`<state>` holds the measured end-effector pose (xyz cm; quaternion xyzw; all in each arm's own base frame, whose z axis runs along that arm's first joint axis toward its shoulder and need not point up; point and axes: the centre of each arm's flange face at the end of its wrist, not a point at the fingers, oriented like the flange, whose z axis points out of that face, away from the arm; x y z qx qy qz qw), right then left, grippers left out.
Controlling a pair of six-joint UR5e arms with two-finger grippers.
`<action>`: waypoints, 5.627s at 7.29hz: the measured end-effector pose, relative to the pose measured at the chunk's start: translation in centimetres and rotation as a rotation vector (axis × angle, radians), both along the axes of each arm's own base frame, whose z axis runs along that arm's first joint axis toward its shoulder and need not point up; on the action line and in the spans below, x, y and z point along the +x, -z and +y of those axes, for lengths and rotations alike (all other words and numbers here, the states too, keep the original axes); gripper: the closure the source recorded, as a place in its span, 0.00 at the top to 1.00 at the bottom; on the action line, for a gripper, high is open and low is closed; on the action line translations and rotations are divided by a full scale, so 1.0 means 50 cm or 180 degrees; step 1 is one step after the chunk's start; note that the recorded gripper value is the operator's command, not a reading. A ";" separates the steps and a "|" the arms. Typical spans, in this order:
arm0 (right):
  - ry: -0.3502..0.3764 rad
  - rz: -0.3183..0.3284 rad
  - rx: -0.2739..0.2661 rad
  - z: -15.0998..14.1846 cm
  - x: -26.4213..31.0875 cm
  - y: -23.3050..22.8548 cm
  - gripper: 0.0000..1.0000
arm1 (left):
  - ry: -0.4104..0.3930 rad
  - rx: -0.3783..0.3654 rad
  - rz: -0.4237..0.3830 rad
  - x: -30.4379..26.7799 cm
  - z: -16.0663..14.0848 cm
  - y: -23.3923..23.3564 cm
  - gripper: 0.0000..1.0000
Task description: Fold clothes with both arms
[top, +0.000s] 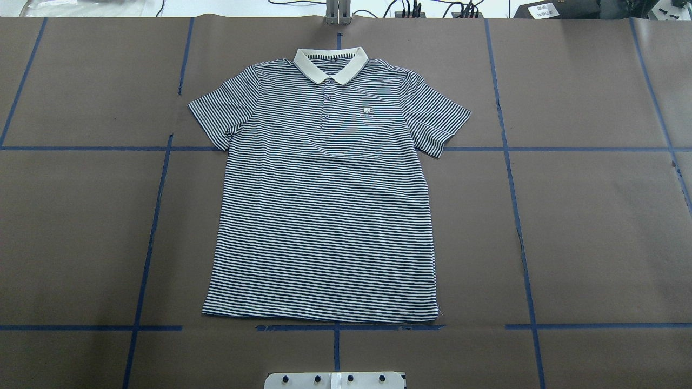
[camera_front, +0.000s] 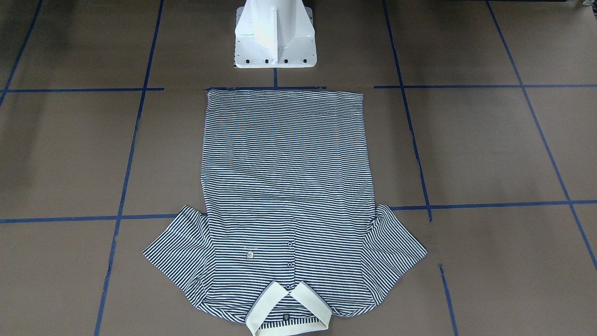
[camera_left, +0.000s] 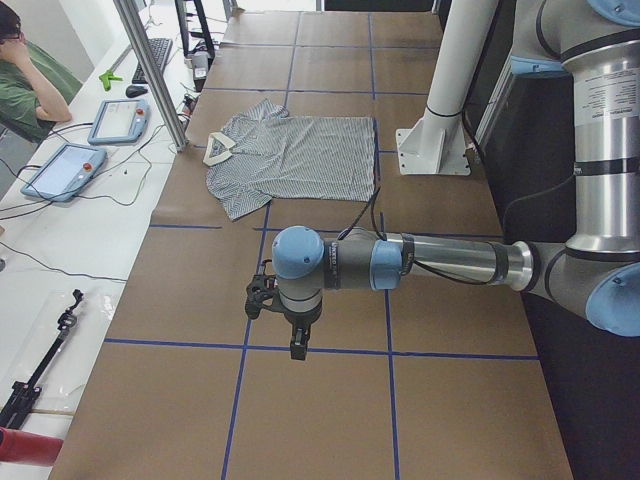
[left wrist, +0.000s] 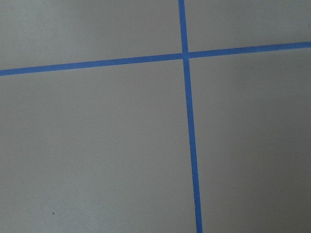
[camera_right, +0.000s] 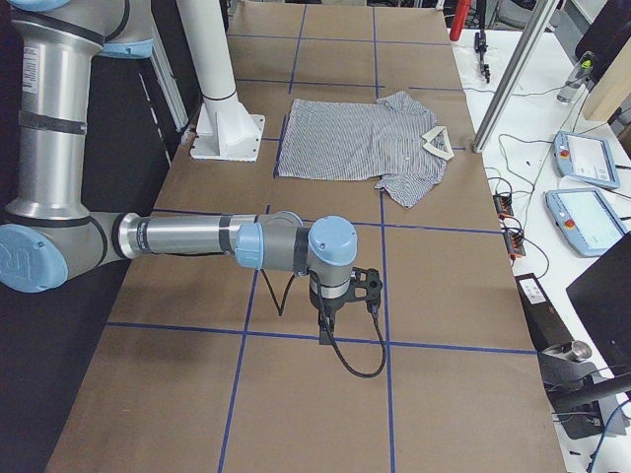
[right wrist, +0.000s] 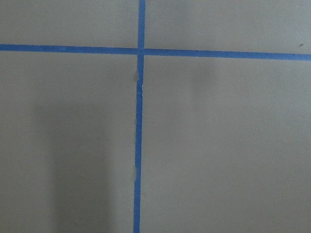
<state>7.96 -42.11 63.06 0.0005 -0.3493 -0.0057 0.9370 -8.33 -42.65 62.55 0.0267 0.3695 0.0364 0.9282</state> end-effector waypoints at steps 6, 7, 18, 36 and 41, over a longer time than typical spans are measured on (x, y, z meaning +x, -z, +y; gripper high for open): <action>0.0060 -0.0016 0.0183 -0.058 -0.021 0.055 1.00 | 0.0002 0.0502 -0.0051 0.000 -0.020 0.052 1.00; 0.0089 -0.0015 0.0341 -0.105 -0.030 0.102 1.00 | 0.0010 0.0707 -0.0138 -0.002 -0.030 0.064 1.00; -0.0615 -0.0522 0.0945 -0.370 -0.362 0.380 0.85 | 0.0099 0.2067 0.0550 0.234 -0.293 0.305 1.00; -0.1017 -0.0236 0.0985 -0.403 -1.021 0.395 0.00 | 0.0144 0.1860 0.0792 0.355 -0.295 0.342 1.00; -0.1121 -0.0198 0.0851 -0.403 -1.023 0.491 0.00 | 0.0146 0.1862 0.0793 0.354 -0.295 0.344 1.00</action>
